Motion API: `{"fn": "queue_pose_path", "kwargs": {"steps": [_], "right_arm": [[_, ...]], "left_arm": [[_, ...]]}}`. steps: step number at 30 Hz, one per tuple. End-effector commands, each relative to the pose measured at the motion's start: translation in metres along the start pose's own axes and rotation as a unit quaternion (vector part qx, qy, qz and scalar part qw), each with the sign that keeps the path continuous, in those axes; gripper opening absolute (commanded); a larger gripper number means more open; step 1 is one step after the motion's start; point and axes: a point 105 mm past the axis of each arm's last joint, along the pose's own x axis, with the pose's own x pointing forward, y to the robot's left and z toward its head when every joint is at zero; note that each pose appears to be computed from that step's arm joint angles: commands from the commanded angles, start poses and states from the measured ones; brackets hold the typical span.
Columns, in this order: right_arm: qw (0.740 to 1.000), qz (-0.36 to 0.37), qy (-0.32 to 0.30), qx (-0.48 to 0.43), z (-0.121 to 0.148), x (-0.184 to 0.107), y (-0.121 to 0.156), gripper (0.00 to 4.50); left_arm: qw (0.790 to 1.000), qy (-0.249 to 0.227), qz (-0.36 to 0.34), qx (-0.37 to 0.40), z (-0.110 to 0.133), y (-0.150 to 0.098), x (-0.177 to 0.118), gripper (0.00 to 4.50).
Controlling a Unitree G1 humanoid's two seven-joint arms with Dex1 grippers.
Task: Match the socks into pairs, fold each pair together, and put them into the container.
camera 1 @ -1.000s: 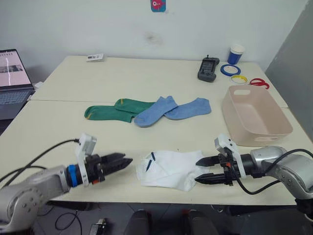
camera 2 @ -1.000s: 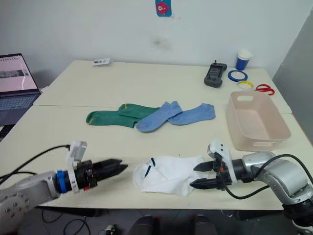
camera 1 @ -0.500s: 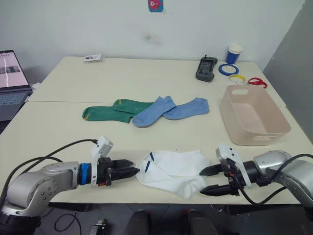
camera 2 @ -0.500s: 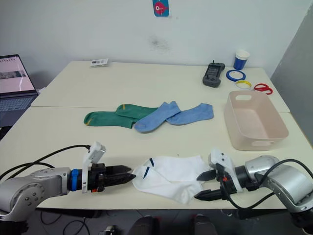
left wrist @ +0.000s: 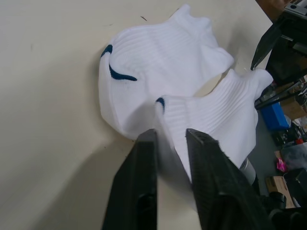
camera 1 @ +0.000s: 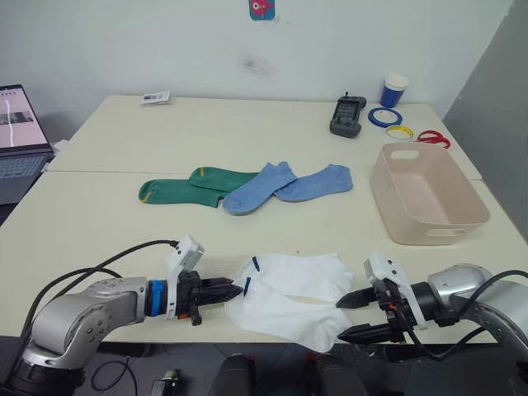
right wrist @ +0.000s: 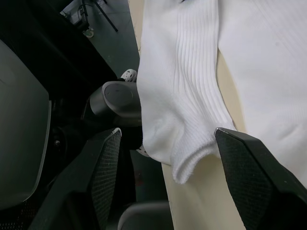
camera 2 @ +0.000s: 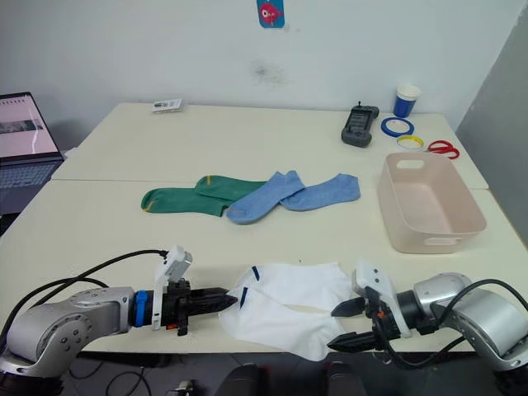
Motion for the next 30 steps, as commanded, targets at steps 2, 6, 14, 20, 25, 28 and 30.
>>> {"fn": "queue_pose_path", "kwargs": {"steps": [2, 6, 14, 20, 25, 28, 30], "right_arm": [[1.0, 0.012, -0.001, -0.016, 0.002, -0.006, 0.012, 3.36], [1.0, 0.011, 0.001, 0.002, -0.005, -0.009, 0.016, 3.36], [1.0, -0.016, 0.014, 0.022, -0.022, -0.02, 0.011, 3.36], [0.997, -0.062, -0.05, 0.001, 0.008, -0.012, -0.015, 3.36], [0.995, -0.068, -0.07, -0.014, 0.023, 0.008, -0.025, 3.36], [0.995, -0.068, -0.068, -0.02, 0.025, 0.019, -0.027, 3.36], [0.996, -0.063, -0.064, -0.02, 0.023, 0.024, -0.027, 3.36]], "left_arm": [[1.0, -0.008, -0.005, 0.021, 0.007, -0.005, -0.006, 0.05], [0.999, -0.017, 0.0, 0.047, 0.011, -0.003, -0.01, 0.05], [0.99, -0.099, -0.02, 0.095, 0.056, -0.009, -0.013, 0.05], [0.988, -0.103, -0.042, 0.109, 0.064, -0.016, -0.013, 0.05], [0.985, -0.121, -0.054, 0.112, 0.075, -0.021, -0.012, 0.05], [0.984, -0.125, -0.057, 0.111, 0.077, -0.023, -0.013, 0.05], [0.985, -0.125, -0.054, 0.111, 0.078, -0.022, -0.013, 0.05]]}}
